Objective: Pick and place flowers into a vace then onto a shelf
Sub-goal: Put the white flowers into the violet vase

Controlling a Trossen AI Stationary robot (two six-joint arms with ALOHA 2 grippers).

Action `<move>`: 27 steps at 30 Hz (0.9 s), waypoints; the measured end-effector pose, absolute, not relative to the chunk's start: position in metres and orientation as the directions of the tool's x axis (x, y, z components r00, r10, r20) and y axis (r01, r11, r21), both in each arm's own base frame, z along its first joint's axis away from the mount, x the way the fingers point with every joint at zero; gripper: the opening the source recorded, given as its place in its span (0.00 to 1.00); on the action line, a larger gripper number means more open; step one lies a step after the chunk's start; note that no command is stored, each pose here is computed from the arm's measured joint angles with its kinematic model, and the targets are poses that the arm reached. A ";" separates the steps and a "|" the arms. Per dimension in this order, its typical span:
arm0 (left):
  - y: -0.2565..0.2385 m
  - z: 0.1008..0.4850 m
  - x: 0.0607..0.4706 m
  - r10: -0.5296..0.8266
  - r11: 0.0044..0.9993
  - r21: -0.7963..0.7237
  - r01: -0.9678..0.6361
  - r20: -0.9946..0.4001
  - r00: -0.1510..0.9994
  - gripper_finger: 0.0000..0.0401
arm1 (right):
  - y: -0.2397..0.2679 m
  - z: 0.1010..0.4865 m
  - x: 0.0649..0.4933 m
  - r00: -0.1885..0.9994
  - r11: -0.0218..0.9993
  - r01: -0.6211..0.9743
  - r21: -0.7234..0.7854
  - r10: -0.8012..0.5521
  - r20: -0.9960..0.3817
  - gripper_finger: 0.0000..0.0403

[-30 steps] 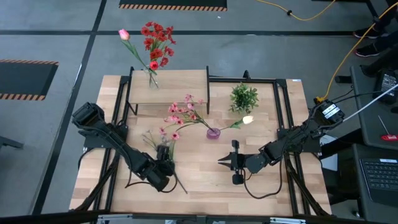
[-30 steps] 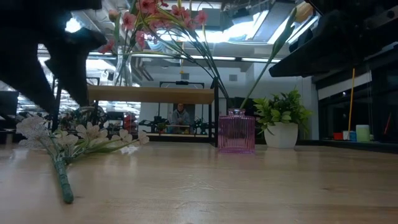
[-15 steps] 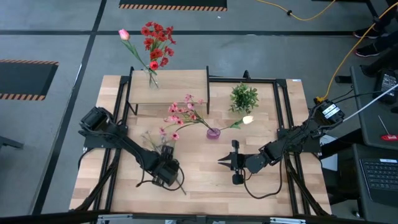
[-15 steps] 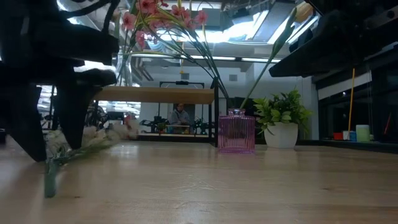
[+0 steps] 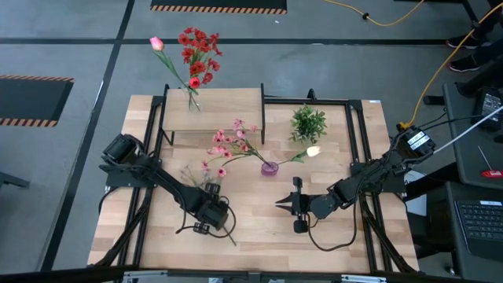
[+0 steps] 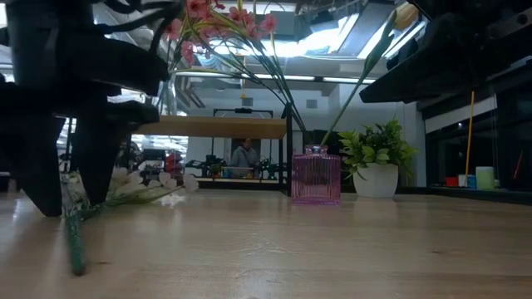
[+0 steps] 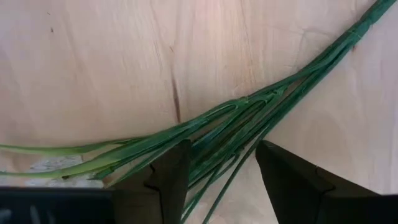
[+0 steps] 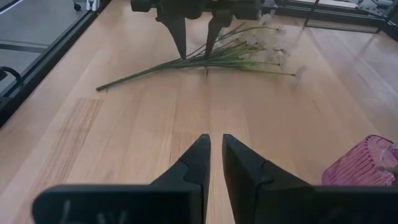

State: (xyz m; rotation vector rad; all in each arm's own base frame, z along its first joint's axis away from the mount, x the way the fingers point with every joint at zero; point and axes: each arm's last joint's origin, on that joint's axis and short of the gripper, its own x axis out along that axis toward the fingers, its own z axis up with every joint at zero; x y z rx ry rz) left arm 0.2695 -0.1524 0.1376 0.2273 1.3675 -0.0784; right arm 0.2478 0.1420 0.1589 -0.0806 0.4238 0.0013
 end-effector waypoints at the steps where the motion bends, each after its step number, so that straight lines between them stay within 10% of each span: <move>1: -0.151 0.137 0.270 0.066 0.977 0.103 0.184 -0.978 0.197 0.46 | 0.142 0.159 0.248 0.912 0.997 -0.018 -0.078 -0.016 -0.411 0.11; 13: -0.138 0.136 0.278 0.004 0.967 0.045 0.249 -0.986 0.165 0.44 | 0.142 0.159 0.248 0.912 0.997 -0.018 -0.078 -0.016 -0.411 0.11; 27: -0.154 0.136 0.271 0.020 0.948 0.079 0.308 -0.981 0.191 0.02 | 0.142 0.159 0.248 0.911 0.997 -0.018 -0.078 -0.016 -0.411 0.11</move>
